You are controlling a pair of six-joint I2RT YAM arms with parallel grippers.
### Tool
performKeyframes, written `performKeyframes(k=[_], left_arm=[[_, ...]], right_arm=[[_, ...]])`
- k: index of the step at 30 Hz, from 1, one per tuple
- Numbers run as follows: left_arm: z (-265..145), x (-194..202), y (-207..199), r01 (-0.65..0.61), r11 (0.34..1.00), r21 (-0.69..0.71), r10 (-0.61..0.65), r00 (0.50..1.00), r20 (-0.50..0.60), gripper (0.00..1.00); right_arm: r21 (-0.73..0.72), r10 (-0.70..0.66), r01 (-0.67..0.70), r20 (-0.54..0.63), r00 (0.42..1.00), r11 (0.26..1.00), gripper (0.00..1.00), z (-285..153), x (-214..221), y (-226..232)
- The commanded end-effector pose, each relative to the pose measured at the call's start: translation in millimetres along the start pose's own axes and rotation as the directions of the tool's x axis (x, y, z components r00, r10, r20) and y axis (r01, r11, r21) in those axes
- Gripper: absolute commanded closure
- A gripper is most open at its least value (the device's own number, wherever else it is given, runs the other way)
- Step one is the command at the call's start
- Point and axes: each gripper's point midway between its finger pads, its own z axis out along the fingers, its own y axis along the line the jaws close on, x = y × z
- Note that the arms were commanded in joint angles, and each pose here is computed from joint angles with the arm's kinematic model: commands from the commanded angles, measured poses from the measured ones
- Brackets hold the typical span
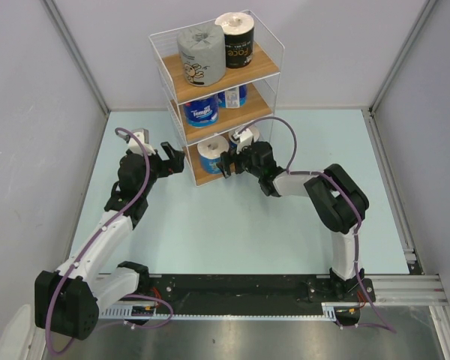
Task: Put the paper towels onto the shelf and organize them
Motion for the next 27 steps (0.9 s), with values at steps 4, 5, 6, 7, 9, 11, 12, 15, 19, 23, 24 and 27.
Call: performKeyframes(k=[4, 5, 6, 7, 9, 11, 12, 15, 19, 23, 24, 27], left_arm=[[2, -14, -6, 0.017, 1.000, 0.026, -0.018, 0.999, 0.039, 0.00], [2, -13, -6, 0.016, 1.000, 0.024, -0.017, 0.999, 0.038, 0.00], [2, -13, -6, 0.017, 1.000, 0.023, -0.018, 0.999, 0.037, 0.00], [2, -13, -6, 0.016, 1.000, 0.023, -0.017, 0.999, 0.037, 0.00], [2, -13, -5, 0.016, 1.000, 0.022, -0.017, 0.999, 0.037, 0.00], [2, -14, -5, 0.015, 1.000, 0.021, -0.016, 0.999, 0.037, 0.00], [1, -14, -5, 0.015, 1.000, 0.021, -0.016, 0.999, 0.041, 0.00], [2, -14, -5, 0.015, 1.000, 0.020, -0.016, 0.999, 0.038, 0.00], [1, -14, -5, 0.013, 1.000, 0.019, -0.014, 0.999, 0.035, 0.00], [-1, -18, -5, 0.009, 1.000, 0.016, -0.010, 0.999, 0.045, 0.00], [-2, -18, -5, 0.009, 1.000, 0.011, -0.009, 0.999, 0.040, 0.00], [-4, -23, -5, 0.011, 1.000, 0.000, -0.011, 0.999, 0.042, 0.00]], right_arm=[[-0.065, -0.039, 0.039, -0.001, 0.999, 0.997, 0.00, -3, -25, 30], [-0.067, -0.040, 0.040, -0.003, 0.999, 0.997, 0.00, -6, -29, 33], [-0.071, -0.041, 0.041, -0.003, 0.999, 0.997, 0.00, -7, -30, 36], [-0.069, -0.042, 0.042, -0.005, 0.999, 0.997, 0.00, -8, -30, 37], [-0.068, -0.031, 0.031, 0.004, 1.000, 0.997, 0.00, -13, -35, 39], [-0.071, -0.028, 0.028, 0.003, 1.000, 0.997, 0.00, -19, -37, 43], [-0.072, -0.029, 0.030, 0.012, 0.999, 0.997, 0.00, -25, -42, 45], [-0.061, -0.032, 0.033, 0.025, 0.999, 0.998, 0.00, -41, -53, 51], [-0.040, -0.036, 0.037, 0.014, 0.999, 0.999, 0.00, -78, -56, 58], [0.015, 0.008, -0.008, -0.001, 1.000, 1.000, 0.00, -130, -68, 58], [0.048, 0.020, -0.020, 0.007, 1.000, 0.999, 0.00, -143, -75, 53], [0.120, 0.029, -0.031, 0.021, 0.999, 0.992, 0.00, -189, -86, 42]])
